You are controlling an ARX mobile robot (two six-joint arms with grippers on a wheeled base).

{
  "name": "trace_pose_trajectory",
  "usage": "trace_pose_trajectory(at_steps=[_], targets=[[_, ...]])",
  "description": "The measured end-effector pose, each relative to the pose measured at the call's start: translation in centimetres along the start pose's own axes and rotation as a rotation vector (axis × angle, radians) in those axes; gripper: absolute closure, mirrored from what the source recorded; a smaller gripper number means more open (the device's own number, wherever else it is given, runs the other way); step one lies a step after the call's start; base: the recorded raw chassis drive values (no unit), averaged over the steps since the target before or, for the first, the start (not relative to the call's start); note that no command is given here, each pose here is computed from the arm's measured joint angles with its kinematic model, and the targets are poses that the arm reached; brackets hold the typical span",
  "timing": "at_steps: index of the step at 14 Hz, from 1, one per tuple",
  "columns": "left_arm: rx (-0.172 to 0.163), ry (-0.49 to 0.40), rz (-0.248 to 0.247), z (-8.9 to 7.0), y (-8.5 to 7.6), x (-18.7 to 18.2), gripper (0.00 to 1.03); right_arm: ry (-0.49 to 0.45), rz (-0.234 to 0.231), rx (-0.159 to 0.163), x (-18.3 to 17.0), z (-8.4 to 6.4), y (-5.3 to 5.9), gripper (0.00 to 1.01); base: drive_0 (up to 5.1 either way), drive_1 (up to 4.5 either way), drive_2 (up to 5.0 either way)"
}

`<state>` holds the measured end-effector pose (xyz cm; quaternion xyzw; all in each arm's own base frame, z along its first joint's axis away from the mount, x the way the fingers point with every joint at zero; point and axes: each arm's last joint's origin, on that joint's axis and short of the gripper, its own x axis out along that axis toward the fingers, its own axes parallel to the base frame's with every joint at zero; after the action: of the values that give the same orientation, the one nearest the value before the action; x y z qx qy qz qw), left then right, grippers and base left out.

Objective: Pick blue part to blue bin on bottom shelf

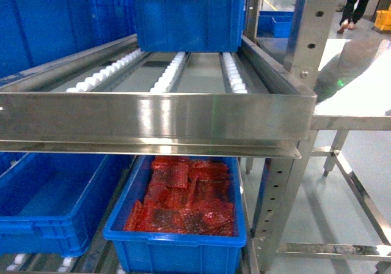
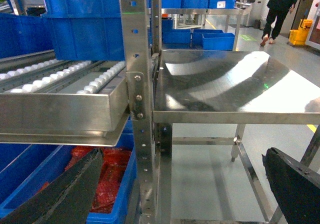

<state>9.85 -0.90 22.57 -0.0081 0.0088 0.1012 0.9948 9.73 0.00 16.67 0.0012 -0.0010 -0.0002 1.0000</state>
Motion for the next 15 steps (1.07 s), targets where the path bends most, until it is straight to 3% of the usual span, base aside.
trace_pose_trajectory(at_steps=[8,15], targets=[[0.0,0.0,0.0,0.0,0.0,-0.01,0.6,0.003,0.0,0.0,0.0,-0.03,0.0,0.03,-5.0,2.43,2.4],[-0.001,-0.001,0.002,0.01,0.01,-0.01,0.6,0.001,0.002,0.0,0.0,-0.01,0.01,0.03,0.0,0.0,0.0]])
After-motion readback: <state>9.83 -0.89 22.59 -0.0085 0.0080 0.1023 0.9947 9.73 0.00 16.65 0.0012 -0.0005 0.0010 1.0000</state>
